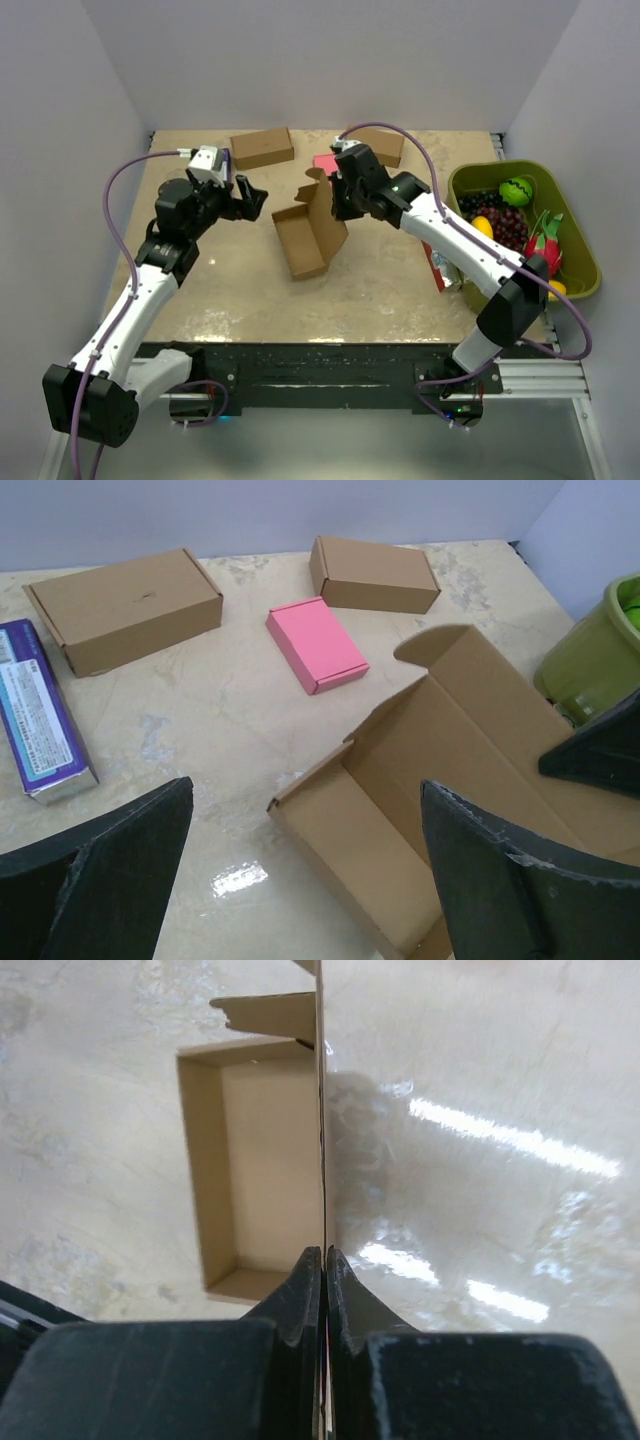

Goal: Fold the paper box

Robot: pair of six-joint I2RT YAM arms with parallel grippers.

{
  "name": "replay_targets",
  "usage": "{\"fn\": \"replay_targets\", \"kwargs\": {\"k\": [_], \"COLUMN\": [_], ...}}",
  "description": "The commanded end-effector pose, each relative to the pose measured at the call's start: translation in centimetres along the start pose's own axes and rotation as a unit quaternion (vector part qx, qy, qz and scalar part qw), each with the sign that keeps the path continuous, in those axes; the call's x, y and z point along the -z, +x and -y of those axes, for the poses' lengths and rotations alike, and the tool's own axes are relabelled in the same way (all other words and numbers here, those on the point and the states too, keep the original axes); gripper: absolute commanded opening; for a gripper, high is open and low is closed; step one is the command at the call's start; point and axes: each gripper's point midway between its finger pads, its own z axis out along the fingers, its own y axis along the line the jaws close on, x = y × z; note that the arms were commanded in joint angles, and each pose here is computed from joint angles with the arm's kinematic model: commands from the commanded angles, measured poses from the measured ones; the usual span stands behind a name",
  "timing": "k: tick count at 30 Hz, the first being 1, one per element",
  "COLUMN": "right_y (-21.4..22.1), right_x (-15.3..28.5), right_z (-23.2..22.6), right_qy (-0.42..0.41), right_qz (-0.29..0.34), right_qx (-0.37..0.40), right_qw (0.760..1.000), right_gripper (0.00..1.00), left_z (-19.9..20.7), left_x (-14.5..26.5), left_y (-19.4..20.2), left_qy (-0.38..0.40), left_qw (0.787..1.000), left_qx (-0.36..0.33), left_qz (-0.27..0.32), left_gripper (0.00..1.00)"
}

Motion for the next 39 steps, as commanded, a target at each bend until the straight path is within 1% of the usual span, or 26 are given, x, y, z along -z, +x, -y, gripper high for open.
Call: {"fn": "replay_targets", "kwargs": {"k": [1,2,3,7,9,11,12,14,15,18,19,20,21,23,26,28,29,30,32,33,34,35,36,37,38,39], "right_y": [-2.2,-2.0,-2.0,-1.3,-0.6,-0.2,0.2,0.5,0.5,0.2,0.0,-0.1,-0.4,-0.8,-2.4,-3.9,-4.9,-5.8,-6.0,-6.8,-6.9,-5.7,-6.4,-5.8,-4.0,-3.4], "right_x": [3.6,3.8,3.9,3.0,1.6,0.7,0.0,-0.6,-1.1,-1.6,-1.7,-1.8,-1.8,-1.8,-0.9,0.4,2.1,3.0,5.9,6.7,7.6,7.2,9.0,9.3,8.4,9.4], "right_z": [0.4,-0.3,-0.4,-1.1,-1.1,-0.9,-0.7,-0.6,-0.5,-0.8,-0.7,-0.7,-0.8,-0.9,-1.3,-2.3,-2.0,-2.6,-2.4,-2.1,-1.5,-0.3,1.1,1.6,2.4,2.8], "right_qy": [-0.022,-0.046,-0.061,-0.095,-0.105,-0.107,-0.11,-0.116,-0.119,-0.125,-0.12,-0.119,-0.117,-0.111,-0.099,-0.104,-0.089,-0.094,-0.102,-0.089,-0.077,-0.056,-0.026,-0.023,-0.018,-0.021], "right_qz": [0.023,0.02,0.02,0.003,-0.025,-0.045,-0.058,-0.066,-0.066,-0.057,-0.054,-0.052,-0.046,-0.039,-0.005,0.038,0.068,0.098,0.138,0.163,0.175,0.169,0.199,0.198,0.18,0.187], "right_qx": [0.183,0.207,0.252,0.322,0.366,0.389,0.412,0.437,0.455,0.473,0.475,0.475,0.475,0.465,0.431,0.401,0.384,0.355,0.33,0.293,0.274,0.256,0.209,0.191,0.183,0.159], "right_qw": [0.983,0.977,0.965,0.942,0.925,0.914,0.903,0.889,0.88,0.87,0.87,0.87,0.871,0.878,0.897,0.909,0.917,0.925,0.929,0.938,0.942,0.95,0.957,0.961,0.966,0.969], "right_gripper": [0.0,0.0,0.0,0.0,0.0,0.0,0.0,0.0,0.0,0.0,0.0,0.05,0.13,0.39,0.46,0.51,0.62,0.65,0.67,0.68,0.71,0.73,0.75,0.76,0.76,0.76], "left_z": [1.9,2.0,2.2,2.9,3.1,3.2,3.2,3.3,3.4,3.7,3.8,3.9,3.9,4.2,4.6,4.6,4.5,4.3,4.0,3.7,3.6,3.6,3.4,3.6,3.3,3.1], "left_x": [0.4,0.4,0.4,0.3,0.1,0.0,-0.1,-0.1,-0.1,-0.2,-0.3,-0.3,-0.4,-0.4,-0.4,-0.6,-0.8,-0.9,-1.1,-1.3,-1.4,-1.6,-1.8,-2.0,-2.0,-2.2], "left_y": [-1.3,-1.0,-1.0,-0.5,-0.4,-0.1,0.0,0.1,0.1,0.3,0.4,0.4,0.5,0.7,1.0,1.5,1.5,1.9,2.0,2.6,3.0,3.0,4.1,4.4,5.3,6.3], "left_qy": [0.054,0.06,0.065,0.09,0.096,0.101,0.101,0.107,0.111,0.121,0.124,0.128,0.13,0.139,0.155,0.161,0.16,0.159,0.153,0.152,0.153,0.156,0.16,0.169,0.171,0.171], "left_qw": [0.998,0.998,0.997,0.995,0.995,0.995,0.995,0.994,0.994,0.992,0.992,0.992,0.991,0.99,0.988,0.986,0.986,0.986,0.986,0.986,0.985,0.983,0.982,0.979,0.977,0.976], "left_qx": [-0.021,-0.022,-0.023,-0.022,-0.022,-0.02,-0.021,-0.021,-0.021,-0.023,-0.023,-0.023,-0.023,-0.024,-0.03,-0.036,-0.044,-0.047,-0.062,-0.065,-0.07,-0.086,-0.086,-0.092,-0.095,-0.091], "left_qz": [0.029,0.026,0.025,0.021,0.018,0.013,0.011,0.011,0.01,0.008,0.006,0.006,0.004,0.003,0.002,-0.005,-0.006,-0.014,-0.017,-0.028,-0.035,-0.037,-0.06,-0.065,-0.082,-0.102], "left_gripper": [1.0,1.0,1.0,1.0,1.0,0.99,0.99,1.0,0.99,1.0,0.99,1.0,0.99,0.99,1.0,1.0,1.0,1.0,1.0,0.99,1.0,1.0,1.0,1.0,1.0,1.0]}}
